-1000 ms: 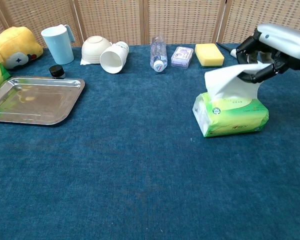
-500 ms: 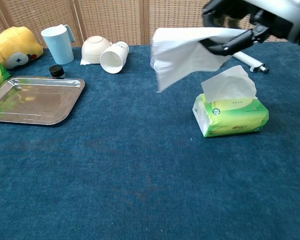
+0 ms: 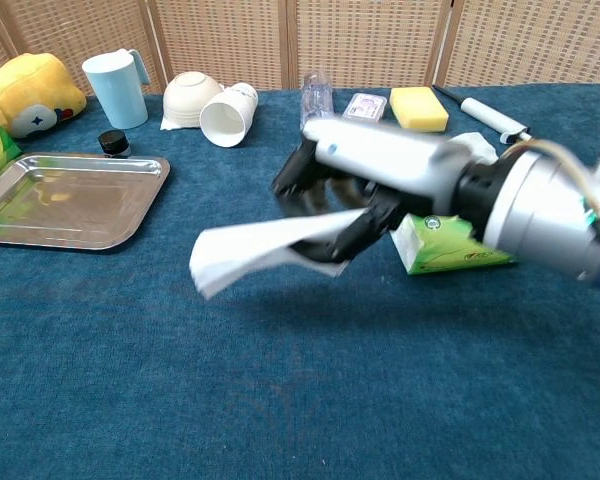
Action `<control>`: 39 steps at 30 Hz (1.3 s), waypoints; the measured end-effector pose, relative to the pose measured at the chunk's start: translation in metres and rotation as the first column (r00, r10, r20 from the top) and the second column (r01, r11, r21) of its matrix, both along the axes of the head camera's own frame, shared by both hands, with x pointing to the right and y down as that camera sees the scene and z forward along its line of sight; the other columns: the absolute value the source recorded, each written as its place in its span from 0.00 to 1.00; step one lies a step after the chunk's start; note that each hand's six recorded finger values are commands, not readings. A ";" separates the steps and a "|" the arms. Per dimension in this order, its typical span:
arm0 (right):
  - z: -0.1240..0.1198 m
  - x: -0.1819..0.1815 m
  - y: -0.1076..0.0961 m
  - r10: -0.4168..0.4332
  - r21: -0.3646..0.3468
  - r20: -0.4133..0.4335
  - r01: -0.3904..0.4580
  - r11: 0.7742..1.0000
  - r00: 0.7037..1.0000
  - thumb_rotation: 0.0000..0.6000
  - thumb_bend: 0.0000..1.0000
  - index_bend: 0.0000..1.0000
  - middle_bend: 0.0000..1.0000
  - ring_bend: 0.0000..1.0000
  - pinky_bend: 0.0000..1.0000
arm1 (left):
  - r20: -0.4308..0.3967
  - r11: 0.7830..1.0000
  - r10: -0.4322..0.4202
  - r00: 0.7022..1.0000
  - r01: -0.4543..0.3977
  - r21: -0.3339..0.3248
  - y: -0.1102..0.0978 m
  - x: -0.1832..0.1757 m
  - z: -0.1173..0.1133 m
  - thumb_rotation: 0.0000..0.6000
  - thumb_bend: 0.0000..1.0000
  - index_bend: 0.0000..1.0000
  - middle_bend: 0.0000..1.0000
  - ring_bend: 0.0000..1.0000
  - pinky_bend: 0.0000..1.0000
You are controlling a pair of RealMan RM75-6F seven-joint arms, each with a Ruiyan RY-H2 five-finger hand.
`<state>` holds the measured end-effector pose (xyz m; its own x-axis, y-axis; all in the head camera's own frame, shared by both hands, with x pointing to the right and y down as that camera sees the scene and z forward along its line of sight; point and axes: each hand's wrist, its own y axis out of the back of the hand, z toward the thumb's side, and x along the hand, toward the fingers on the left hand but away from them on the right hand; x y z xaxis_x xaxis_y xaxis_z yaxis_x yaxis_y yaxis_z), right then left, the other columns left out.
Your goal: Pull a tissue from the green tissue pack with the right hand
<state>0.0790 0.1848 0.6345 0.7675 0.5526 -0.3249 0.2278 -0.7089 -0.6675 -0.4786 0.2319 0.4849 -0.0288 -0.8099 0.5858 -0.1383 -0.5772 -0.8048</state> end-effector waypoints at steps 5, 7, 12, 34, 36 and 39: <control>0.021 -0.012 0.010 -0.044 -0.016 -0.058 0.043 0.999 0.997 1.00 0.45 0.52 0.57 0.53 0.76 | -0.003 1.000 0.000 1.000 0.000 -0.004 0.000 0.000 0.000 1.00 0.00 0.00 0.00 0.00 0.00; 0.030 -0.014 0.012 -0.068 -0.021 -0.085 0.067 0.998 0.994 1.00 0.38 0.21 0.33 0.36 0.63 | -0.005 1.000 0.000 1.000 0.000 -0.005 0.000 0.000 0.000 1.00 0.00 0.00 0.00 0.00 0.00; 0.035 -0.016 0.012 -0.093 -0.030 -0.104 0.090 0.995 0.990 1.00 0.14 0.00 0.00 0.00 0.30 | -0.008 1.000 -0.003 1.000 0.003 -0.010 0.001 -0.002 0.000 1.00 0.00 0.00 0.00 0.00 0.00; -0.028 0.090 -0.035 0.116 0.275 -0.124 -0.078 0.958 0.985 1.00 0.00 0.00 0.00 0.03 0.22 | -0.025 1.000 0.007 1.000 -0.007 -0.022 0.003 0.003 0.001 1.00 0.00 0.00 0.00 0.00 0.00; -0.028 0.117 -0.039 0.153 0.299 -0.154 -0.102 0.949 0.976 1.00 0.00 0.00 0.00 0.04 0.22 | -0.026 1.000 0.009 1.000 -0.010 -0.023 0.003 0.004 0.001 1.00 0.00 0.00 0.00 0.00 0.00; -0.027 0.147 -0.039 0.203 0.304 -0.169 -0.145 0.941 0.965 1.00 0.00 0.00 0.00 0.05 0.22 | -0.030 1.000 0.016 0.999 -0.017 -0.024 0.004 0.006 0.001 1.00 0.00 0.00 0.00 0.00 0.00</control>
<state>0.2260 0.1458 0.6070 0.5885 0.7635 -0.2660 0.1750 -0.4415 -0.8800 -0.4726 0.2356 0.4857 0.0021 -0.7956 0.6058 -0.1519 -0.5991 -0.7862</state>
